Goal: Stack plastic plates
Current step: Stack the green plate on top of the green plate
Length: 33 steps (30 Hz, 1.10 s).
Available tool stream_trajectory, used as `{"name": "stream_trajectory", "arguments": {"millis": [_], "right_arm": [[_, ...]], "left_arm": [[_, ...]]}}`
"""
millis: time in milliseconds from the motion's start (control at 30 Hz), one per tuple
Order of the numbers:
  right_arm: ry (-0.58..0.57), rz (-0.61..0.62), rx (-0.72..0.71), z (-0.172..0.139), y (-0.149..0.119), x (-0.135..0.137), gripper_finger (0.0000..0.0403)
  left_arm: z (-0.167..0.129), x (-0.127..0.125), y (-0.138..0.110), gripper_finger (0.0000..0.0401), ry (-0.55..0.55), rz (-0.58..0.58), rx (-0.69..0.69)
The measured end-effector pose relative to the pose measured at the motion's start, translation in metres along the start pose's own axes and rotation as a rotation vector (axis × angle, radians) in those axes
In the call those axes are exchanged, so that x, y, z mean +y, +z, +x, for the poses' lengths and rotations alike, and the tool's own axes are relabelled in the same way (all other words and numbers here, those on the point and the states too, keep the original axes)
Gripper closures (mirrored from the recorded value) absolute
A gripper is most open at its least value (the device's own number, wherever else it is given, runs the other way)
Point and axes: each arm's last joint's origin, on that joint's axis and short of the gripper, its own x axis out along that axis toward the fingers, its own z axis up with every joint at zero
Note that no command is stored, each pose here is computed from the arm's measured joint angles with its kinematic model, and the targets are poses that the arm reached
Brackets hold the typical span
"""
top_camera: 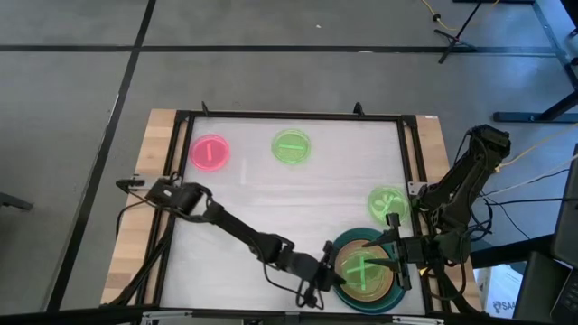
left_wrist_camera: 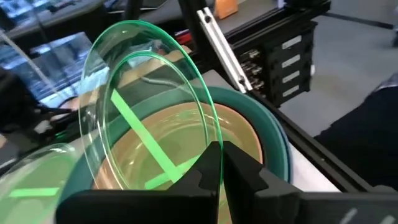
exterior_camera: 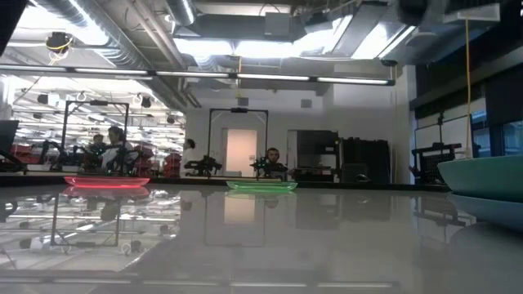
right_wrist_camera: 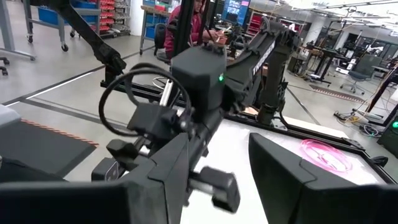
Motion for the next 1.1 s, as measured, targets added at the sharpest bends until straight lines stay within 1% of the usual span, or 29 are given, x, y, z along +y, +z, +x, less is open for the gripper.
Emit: {"name": "stream_trajectory", "arguments": {"millis": [67,133,267,400,533,600,700,800,867,933,1000,1100], "right_arm": [[0.0,0.001,0.0,0.0,0.0,0.0,0.0242],[0.0,0.002,0.001,0.0,0.0,0.0,0.0242],[0.0,0.019,0.001,0.0,0.0,0.0,0.0242],[-0.005,0.023,0.01,0.0,-0.001,0.0,0.0242],[-0.085,0.064,0.055,0.0,-0.008,-0.002,0.0242],[-0.152,0.081,0.08,-0.001,-0.012,-0.004,0.0242],[-0.245,0.111,0.114,0.002,-0.019,-0.01,0.0242],[-0.285,0.18,0.167,0.01,-0.028,-0.02,0.0242],[-0.287,0.24,0.225,0.018,-0.036,-0.03,0.0242],[-0.299,0.307,0.296,0.025,-0.045,-0.042,0.0242],[-0.319,0.377,0.36,0.03,-0.052,-0.053,0.0242],[-0.347,0.478,0.451,0.036,-0.061,-0.069,0.0242]], "left_arm": [[0.005,0.002,-0.002,0.0393,-0.027,-0.005,-0.007],[0.006,0.005,-0.004,0.0383,-0.032,-0.019,-0.002],[0.006,0.006,-0.008,0.0342,-0.033,-0.059,0.04],[-0.002,0.006,-0.006,0.0305,-0.019,-0.069,0.134],[-0.023,0.005,0.003,0.0297,0.05,-0.05,0.274],[-0.033,0.001,0.006,0.0298,0.051,-0.035,0.292],[-0.05,-0.002,0.001,0.0298,0.043,-0.016,0.271],[-0.068,0.002,-0.016,0.0298,0.068,-0.055,0.177],[-0.081,0.007,-0.033,0.0297,0.096,-0.101,0.096],[-0.097,0.009,-0.05,0.0297,0.127,-0.158,0.044],[-0.109,0.009,-0.06,0.0297,0.142,-0.226,-0.044],[-0.128,0.005,-0.074,0.0297,0.153,-0.282,-0.134]]}}
